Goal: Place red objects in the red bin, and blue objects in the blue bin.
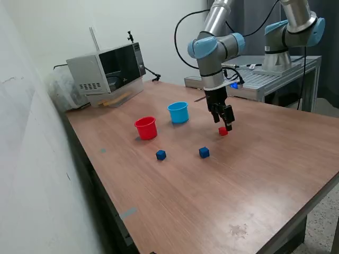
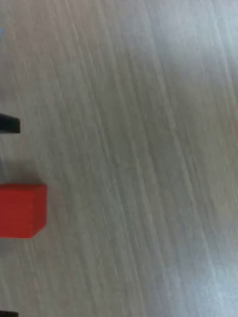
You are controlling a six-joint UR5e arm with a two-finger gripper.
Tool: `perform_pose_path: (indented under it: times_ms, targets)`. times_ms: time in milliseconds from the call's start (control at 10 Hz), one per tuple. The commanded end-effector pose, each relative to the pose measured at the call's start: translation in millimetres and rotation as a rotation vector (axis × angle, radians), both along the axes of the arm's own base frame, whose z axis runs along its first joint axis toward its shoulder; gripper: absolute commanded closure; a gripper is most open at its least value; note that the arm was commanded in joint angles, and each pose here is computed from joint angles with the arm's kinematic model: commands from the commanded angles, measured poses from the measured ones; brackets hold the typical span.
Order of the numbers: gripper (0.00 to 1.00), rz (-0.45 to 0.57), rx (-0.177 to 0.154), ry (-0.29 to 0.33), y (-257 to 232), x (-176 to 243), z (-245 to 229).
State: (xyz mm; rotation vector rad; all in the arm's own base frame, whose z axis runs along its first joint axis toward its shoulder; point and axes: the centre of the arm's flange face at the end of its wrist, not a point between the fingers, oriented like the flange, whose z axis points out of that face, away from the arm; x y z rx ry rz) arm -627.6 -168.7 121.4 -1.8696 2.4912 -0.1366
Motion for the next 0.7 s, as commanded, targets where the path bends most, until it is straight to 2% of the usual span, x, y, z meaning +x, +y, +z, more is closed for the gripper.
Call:
perform_pose_path:
  times_ms: [0, 100, 200, 600]
  targets:
    - [0.0, 0.002, 0.001, -0.004, -0.4, -0.3, -7.9]
    - [0.0, 0.002, 0.001, -0.006, -0.4, -0.7, -9.3]
    - [1.0, 0.002, 0.004, -0.007, -0.1, -0.1, -9.9]
    - [1.0, 0.039, 0.026, -0.002, 1.6, 5.6, -11.1]
